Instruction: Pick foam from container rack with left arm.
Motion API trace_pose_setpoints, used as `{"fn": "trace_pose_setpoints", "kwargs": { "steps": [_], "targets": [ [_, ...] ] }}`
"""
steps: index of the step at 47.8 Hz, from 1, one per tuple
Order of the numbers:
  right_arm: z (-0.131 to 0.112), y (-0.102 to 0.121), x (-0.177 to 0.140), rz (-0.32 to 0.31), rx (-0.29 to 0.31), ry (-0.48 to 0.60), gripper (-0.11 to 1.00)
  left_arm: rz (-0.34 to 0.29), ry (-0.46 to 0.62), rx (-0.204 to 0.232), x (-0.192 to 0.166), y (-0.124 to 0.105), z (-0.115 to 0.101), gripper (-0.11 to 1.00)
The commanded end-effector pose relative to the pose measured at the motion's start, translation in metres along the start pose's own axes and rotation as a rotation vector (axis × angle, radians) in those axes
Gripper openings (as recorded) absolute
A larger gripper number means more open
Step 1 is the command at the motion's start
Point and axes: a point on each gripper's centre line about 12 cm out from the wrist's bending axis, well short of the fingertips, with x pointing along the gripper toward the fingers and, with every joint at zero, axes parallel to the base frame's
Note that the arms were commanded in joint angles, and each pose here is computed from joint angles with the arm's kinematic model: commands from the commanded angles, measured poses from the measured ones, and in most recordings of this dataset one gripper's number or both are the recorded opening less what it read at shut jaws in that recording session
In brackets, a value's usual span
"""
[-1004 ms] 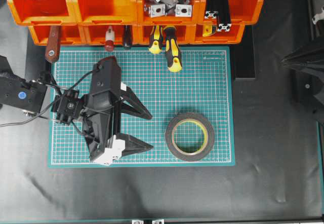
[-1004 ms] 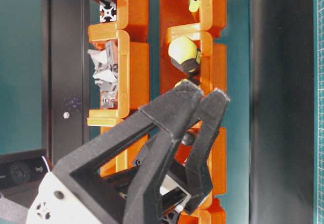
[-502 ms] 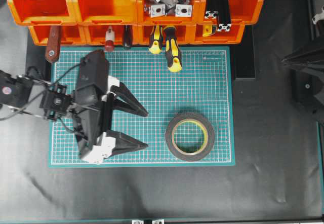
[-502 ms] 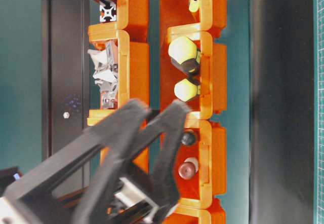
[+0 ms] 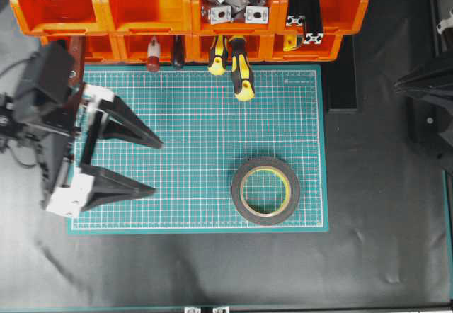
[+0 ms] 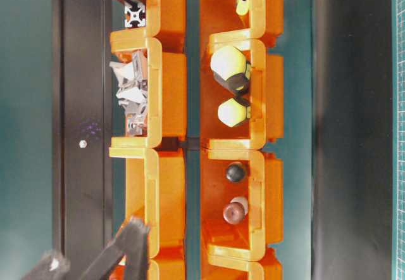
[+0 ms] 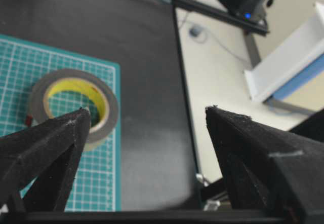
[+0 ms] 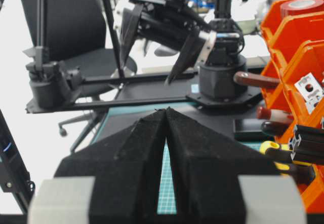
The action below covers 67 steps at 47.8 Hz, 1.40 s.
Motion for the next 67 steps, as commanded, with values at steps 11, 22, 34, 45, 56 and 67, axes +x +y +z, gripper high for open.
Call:
{"fn": "trace_pose_setpoints", "kwargs": {
  "steps": [11,22,34,45,56,67],
  "targets": [
    [0.011,0.001,0.002,0.003,0.002,-0.024,0.01,-0.038,-0.07,0.001,-0.029,-0.007,0.012,0.89],
    [0.012,0.002,0.002,0.005,0.002,-0.027,0.01,-0.041,-0.084,0.002,-0.034,-0.007,0.014,0.89],
    [0.011,0.002,0.002,0.005,0.002,-0.024,0.01,-0.038,-0.091,-0.001,-0.037,-0.005,0.015,0.89],
    [0.01,0.002,0.002,0.004,0.002,-0.023,0.01,-0.038,-0.092,-0.001,-0.037,-0.006,0.015,0.89],
    [0.01,0.002,0.002,0.004,0.002,-0.023,0.01,-0.036,-0.091,-0.001,-0.037,-0.005,0.015,0.89],
    [0.01,0.001,0.002,0.004,0.002,-0.021,0.01,-0.038,-0.094,-0.004,-0.038,-0.005,0.015,0.89]
  ]
}}
